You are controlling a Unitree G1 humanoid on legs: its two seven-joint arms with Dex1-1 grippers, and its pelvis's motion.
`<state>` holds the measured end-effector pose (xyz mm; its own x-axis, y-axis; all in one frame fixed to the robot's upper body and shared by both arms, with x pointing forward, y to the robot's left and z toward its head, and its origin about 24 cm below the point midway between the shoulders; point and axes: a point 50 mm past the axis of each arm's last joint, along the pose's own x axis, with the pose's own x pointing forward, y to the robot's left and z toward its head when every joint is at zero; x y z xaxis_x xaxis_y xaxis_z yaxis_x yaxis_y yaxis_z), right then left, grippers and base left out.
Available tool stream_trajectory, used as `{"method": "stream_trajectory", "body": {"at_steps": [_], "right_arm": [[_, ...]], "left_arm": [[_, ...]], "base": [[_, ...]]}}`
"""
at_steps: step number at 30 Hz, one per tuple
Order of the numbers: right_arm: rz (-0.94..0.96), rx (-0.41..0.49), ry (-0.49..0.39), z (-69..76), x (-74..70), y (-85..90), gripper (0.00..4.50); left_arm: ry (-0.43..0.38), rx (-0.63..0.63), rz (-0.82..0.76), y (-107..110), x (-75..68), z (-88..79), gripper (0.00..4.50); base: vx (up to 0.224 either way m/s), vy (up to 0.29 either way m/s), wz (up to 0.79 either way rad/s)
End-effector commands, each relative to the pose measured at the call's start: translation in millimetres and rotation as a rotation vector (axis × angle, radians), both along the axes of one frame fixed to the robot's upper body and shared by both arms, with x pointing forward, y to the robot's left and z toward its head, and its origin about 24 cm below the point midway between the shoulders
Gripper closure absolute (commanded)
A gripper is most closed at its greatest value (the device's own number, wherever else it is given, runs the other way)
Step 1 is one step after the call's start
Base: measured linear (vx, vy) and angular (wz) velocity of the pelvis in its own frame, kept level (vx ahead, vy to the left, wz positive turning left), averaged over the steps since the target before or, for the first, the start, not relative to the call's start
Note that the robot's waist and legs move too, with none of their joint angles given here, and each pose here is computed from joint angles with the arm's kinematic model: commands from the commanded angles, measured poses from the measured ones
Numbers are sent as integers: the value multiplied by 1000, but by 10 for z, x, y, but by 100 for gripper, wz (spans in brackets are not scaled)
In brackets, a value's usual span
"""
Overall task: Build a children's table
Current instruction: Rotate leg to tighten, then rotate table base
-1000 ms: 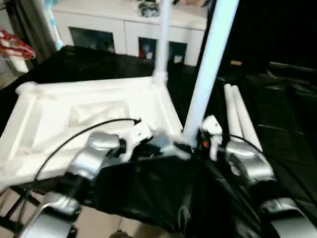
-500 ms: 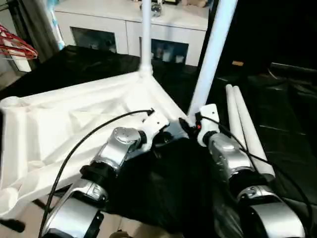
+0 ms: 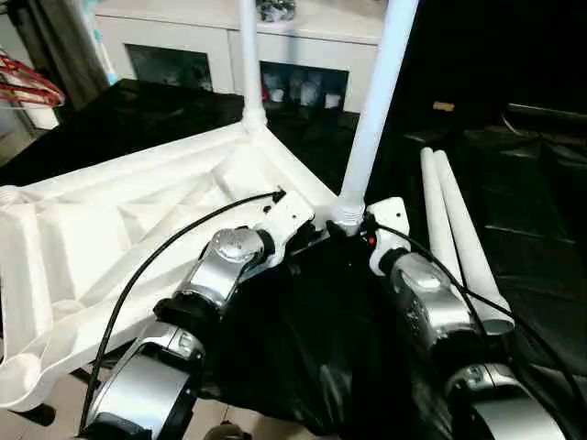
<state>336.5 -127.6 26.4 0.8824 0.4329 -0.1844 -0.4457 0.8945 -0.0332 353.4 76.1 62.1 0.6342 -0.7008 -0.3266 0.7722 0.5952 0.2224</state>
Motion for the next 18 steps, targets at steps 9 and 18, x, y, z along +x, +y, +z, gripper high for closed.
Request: {"method": "stream_trajectory", "body": {"at_steps": [9,18], "right_arm": [[163,-29,3,85,-209,-57,15],[341,-88,85,40,-356,107,72]], "left_arm": [[-109,14,319,966,71,364,366],[-93,321,675,2190,-203,553,404]], "base": [[0,0,0],[0,0,0]]}}
